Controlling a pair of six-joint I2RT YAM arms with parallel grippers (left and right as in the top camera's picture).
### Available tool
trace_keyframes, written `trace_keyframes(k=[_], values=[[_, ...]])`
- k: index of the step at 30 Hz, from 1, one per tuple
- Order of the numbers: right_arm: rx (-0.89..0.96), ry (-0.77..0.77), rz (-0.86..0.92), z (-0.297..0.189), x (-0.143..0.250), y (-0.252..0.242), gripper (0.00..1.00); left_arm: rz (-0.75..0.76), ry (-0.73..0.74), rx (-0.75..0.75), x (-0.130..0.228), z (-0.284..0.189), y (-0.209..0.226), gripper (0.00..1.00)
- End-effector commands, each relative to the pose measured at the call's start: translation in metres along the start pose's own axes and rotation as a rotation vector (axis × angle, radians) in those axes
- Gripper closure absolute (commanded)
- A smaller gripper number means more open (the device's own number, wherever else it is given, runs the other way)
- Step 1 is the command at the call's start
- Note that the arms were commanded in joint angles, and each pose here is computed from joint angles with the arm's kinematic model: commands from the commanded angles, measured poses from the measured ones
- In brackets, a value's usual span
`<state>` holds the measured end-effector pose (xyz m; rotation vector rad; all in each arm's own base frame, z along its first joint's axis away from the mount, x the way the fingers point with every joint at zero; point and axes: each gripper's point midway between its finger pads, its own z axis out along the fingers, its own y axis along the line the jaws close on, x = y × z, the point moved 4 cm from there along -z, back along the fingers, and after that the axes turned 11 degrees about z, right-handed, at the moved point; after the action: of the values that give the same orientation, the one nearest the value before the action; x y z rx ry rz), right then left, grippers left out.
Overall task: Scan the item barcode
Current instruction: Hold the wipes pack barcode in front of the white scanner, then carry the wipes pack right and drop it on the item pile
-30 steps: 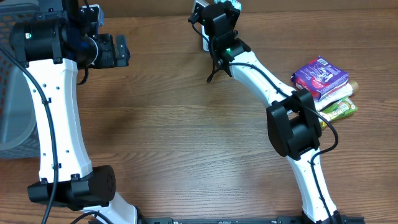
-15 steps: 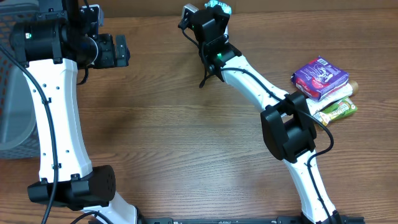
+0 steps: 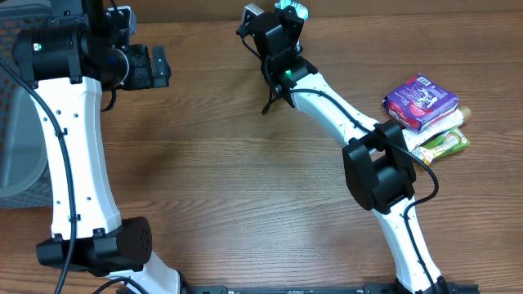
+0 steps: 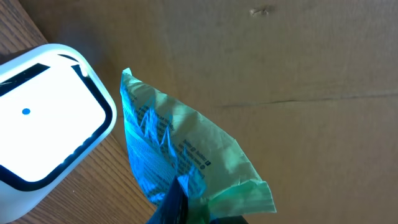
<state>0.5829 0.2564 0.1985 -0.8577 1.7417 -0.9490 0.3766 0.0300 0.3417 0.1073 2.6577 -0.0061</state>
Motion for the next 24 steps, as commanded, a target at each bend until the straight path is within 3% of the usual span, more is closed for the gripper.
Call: trace_keyframes(k=[1, 8, 13, 17, 19, 24], values=[[0.029, -0.007, 0.051, -0.005, -0.007, -0.012, 0.96, -0.002, 0.003, 0.002, -0.001, 0.003, -0.001, 0.0], [-0.015, -0.03, 0.204, -0.029, -0.021, -0.018, 0.96, -0.002, 0.003, 0.003, -0.001, 0.003, -0.001, 0.01], [-0.152, -0.015, 0.292, -0.063, -0.02, -0.04, 0.96, -0.002, 0.003, 0.002, -0.001, 0.003, -0.001, 0.0], [-0.431, -0.089, 0.487, -0.116, -0.027, -0.072, 0.96, -0.002, 0.003, 0.002, -0.001, 0.003, -0.001, 0.0], [-0.676, -0.183, 0.671, -0.162, -0.029, -0.112, 0.96, -0.002, 0.003, 0.002, -0.001, 0.003, -0.001, 0.0], [-0.996, -0.192, 0.961, -0.216, 0.006, -0.178, 0.96, -0.002, 0.003, 0.002, -0.001, 0.003, -0.001, 0.0]])
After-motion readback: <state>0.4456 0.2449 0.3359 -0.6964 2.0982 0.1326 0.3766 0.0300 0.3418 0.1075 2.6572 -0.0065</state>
